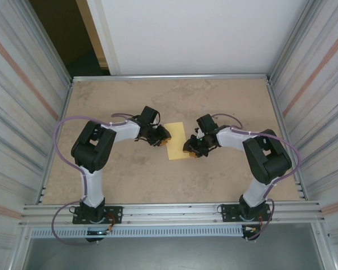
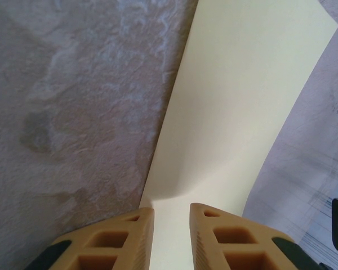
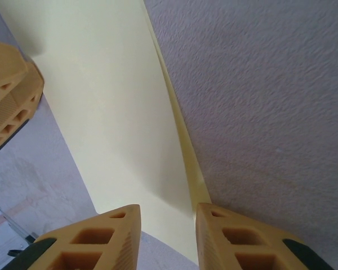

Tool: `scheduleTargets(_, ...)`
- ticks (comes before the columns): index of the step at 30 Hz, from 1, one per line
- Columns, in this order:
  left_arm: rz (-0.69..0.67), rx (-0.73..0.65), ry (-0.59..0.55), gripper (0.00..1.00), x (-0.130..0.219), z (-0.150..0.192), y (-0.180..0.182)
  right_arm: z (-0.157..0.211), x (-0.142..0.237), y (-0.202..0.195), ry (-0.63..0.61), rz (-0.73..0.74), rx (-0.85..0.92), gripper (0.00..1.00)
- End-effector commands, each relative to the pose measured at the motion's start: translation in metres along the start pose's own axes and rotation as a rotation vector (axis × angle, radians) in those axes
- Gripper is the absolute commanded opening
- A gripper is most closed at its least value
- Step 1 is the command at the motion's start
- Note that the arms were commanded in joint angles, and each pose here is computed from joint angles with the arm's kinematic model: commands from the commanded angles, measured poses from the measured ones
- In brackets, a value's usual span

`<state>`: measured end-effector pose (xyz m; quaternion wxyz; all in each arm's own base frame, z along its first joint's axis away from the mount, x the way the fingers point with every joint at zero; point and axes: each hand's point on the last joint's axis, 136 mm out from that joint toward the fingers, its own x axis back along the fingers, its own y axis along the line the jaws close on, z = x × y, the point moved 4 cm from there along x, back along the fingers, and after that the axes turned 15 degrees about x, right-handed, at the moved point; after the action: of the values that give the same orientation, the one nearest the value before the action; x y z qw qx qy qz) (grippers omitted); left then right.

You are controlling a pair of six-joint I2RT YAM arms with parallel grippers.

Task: Fold a paper plane with a square sheet of paper (pick it up from the middle)
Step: Fold the triangle a second time at the center of the table.

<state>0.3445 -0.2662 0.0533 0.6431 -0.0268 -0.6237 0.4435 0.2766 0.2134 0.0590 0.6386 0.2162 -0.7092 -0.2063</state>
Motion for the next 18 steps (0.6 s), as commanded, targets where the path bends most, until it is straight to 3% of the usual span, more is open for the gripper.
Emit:
scheduleTargets(1, -0.175, 0.064, -0.001, 0.26, -0.0156, 0.0012, 0.0449, 0.0011, 0.004, 0.0005, -0.003, -0.018, -0.025, 0.29)
scheduleTargets(18, -0.17, 0.053, 0.007, 0.25, -0.018, 0.0033, 0.0425, 0.0054, 0.009, -0.0038, 0.001, -0.026, -0.047, 0.12)
